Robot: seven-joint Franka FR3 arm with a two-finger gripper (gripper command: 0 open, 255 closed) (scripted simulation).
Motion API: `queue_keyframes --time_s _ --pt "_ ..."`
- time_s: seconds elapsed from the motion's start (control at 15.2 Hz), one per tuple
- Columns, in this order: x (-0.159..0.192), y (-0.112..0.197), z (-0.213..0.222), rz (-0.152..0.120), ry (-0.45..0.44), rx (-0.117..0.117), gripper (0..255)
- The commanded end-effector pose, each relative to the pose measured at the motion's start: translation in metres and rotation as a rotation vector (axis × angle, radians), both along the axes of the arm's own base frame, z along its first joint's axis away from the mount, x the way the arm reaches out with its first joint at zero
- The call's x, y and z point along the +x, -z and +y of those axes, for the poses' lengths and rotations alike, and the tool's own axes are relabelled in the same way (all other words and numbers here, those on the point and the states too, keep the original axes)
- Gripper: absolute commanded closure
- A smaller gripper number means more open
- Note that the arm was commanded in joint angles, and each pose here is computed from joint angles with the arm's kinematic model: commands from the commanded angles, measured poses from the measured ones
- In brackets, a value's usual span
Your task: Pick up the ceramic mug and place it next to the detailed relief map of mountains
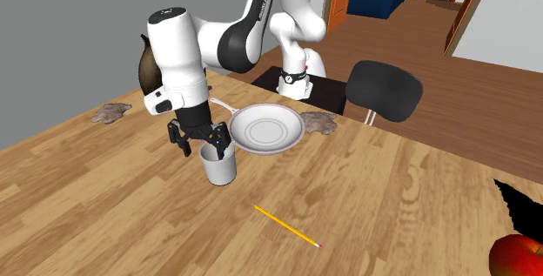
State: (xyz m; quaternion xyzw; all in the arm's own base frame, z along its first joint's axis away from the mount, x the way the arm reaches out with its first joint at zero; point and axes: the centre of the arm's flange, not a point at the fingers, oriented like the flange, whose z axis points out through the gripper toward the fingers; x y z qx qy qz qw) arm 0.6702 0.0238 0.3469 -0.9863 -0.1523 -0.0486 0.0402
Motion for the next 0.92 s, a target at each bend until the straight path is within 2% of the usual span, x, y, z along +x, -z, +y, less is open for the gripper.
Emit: queue_keyframes --time_s 0.0,0.2,0.26,0.86 --pt "0.0001 0.0004 -0.0003 0.0 0.0 0.0 0" --pt "0.0001 0.0004 -0.0003 0.0 0.0 0.0 0" --pt "0.0001 0.0004 -0.0003 0.0 0.0 0.0 255" --pt "0.0001 0.0004 -0.0003 0.0 0.0 0.0 255"
